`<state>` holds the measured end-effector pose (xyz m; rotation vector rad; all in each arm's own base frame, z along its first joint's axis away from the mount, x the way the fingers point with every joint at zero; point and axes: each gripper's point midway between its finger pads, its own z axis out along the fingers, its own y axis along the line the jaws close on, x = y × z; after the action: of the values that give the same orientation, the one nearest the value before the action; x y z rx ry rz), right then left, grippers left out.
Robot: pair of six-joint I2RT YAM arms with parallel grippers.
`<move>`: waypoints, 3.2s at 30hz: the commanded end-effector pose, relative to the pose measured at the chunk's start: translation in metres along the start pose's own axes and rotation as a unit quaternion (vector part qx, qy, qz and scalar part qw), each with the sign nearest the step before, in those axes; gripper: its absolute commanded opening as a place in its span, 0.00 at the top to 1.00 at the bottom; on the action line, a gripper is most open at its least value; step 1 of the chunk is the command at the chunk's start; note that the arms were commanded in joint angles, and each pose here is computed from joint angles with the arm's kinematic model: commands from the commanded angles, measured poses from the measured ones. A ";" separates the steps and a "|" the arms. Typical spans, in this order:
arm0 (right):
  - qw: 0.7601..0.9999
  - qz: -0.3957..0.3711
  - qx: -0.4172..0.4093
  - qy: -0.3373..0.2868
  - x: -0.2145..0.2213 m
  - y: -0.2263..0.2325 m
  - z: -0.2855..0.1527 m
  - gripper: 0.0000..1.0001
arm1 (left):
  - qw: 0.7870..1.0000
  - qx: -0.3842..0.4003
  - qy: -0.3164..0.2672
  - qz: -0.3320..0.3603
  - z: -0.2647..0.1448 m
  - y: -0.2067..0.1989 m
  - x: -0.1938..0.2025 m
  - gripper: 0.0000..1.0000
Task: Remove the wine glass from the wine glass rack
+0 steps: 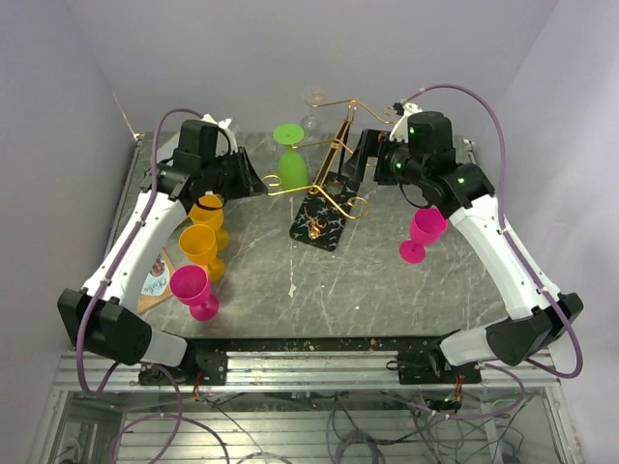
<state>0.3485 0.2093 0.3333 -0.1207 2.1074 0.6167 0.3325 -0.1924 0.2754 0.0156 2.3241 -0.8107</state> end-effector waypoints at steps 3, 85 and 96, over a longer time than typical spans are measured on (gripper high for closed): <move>1.000 -0.010 -0.003 -0.023 -0.010 0.000 -0.011 0.05 | 0.996 0.083 0.026 -0.007 -0.005 -0.043 0.025 0.68; 0.995 -0.023 0.047 -0.085 -0.019 -0.019 -0.060 0.03 | 0.979 0.162 -0.099 -0.079 0.069 -0.036 -0.131 0.85; 0.995 -0.020 0.043 -0.090 -0.019 -0.018 -0.061 0.03 | 0.966 0.222 -0.088 -0.097 0.058 -0.059 -0.121 0.87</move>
<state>0.3213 0.1645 0.3664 -0.0724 1.9687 0.4838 0.4598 -0.2397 0.3129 -0.1541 2.0466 -1.2602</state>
